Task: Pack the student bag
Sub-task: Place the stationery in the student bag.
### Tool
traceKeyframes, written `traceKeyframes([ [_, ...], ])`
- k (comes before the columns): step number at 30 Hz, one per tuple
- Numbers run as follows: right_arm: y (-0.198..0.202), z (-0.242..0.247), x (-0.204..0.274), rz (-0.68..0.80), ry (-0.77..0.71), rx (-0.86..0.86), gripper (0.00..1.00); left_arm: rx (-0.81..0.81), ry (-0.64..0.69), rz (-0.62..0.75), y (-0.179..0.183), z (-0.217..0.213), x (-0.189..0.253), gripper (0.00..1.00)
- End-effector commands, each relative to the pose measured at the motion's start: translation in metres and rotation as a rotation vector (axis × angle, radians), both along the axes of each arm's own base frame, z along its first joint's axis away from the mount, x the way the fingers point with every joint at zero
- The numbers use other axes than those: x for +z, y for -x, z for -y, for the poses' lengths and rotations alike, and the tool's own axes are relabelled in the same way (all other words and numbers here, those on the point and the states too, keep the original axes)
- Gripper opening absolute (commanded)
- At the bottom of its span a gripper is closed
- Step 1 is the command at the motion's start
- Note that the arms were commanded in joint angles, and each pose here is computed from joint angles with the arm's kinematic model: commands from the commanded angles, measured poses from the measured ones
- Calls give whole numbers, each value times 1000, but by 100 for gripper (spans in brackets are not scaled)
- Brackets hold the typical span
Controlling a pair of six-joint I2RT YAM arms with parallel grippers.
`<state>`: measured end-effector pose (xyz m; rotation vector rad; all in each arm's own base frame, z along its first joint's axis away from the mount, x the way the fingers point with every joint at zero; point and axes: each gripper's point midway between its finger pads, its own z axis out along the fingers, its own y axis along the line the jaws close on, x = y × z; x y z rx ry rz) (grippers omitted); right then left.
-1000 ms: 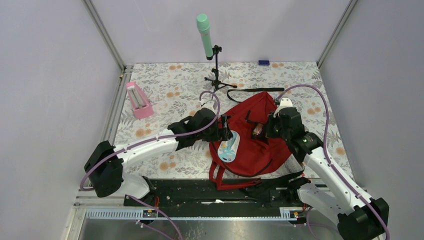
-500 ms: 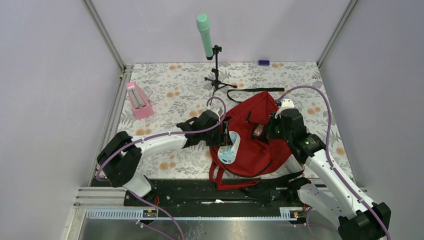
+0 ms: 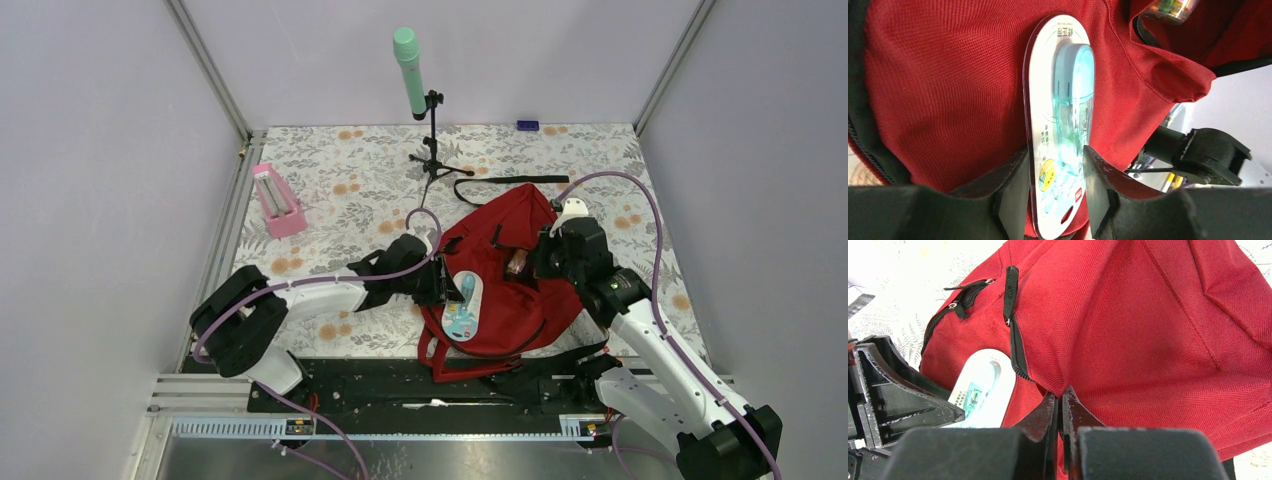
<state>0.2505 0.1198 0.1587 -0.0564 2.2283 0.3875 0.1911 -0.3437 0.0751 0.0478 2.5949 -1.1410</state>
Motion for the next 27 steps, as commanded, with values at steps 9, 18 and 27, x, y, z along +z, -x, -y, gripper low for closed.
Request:
traceKeyframes([
  [9, -3, -10, 35, 64, -70, 17, 0, 5, 186, -16, 11, 11, 32, 36],
  [18, -2, -10, 36, 61, -72, 15, 0, 35, 247, -22, 9, 15, 36, 12],
  [27, -1, -9, 40, 67, -75, 15, 0, 105, 534, 12, 7, 37, 112, 0],
])
